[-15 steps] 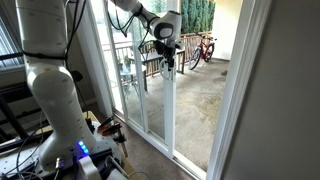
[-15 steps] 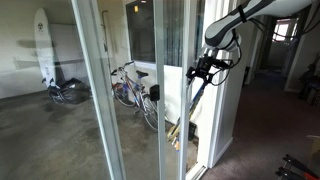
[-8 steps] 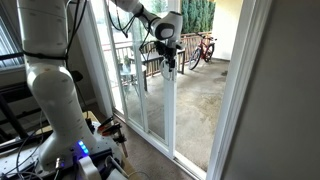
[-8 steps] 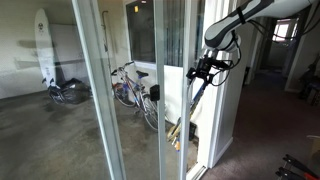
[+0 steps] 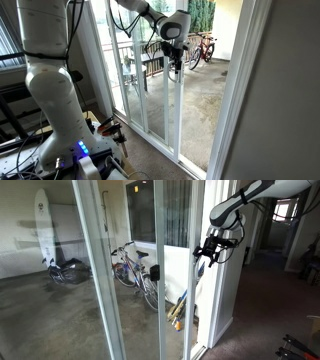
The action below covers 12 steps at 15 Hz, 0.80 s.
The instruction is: Slide the glass door to the right
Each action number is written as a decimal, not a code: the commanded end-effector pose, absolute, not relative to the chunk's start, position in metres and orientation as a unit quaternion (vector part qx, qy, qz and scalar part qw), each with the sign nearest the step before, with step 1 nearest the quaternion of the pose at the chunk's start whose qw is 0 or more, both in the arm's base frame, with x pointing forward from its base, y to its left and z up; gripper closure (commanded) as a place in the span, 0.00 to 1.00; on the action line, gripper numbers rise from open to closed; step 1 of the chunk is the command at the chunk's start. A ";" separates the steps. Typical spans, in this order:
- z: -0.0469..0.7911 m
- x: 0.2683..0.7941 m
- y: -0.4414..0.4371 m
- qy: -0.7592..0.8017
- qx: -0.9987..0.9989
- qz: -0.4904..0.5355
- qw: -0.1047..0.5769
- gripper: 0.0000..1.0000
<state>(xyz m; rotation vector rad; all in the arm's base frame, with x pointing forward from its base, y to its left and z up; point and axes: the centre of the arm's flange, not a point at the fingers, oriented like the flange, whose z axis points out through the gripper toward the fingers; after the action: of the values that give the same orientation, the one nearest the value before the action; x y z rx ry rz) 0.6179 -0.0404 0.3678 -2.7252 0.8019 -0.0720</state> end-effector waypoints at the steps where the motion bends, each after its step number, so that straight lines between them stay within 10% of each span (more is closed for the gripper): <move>1: 0.375 0.594 -0.121 0.318 -0.936 -0.016 0.148 0.00; 12: 0.393 0.562 -0.246 0.399 -0.896 -0.042 0.189 0.00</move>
<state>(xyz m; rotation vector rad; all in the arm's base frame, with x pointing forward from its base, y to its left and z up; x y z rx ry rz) 0.5976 -0.1867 0.3869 -2.5238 1.0991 -0.1404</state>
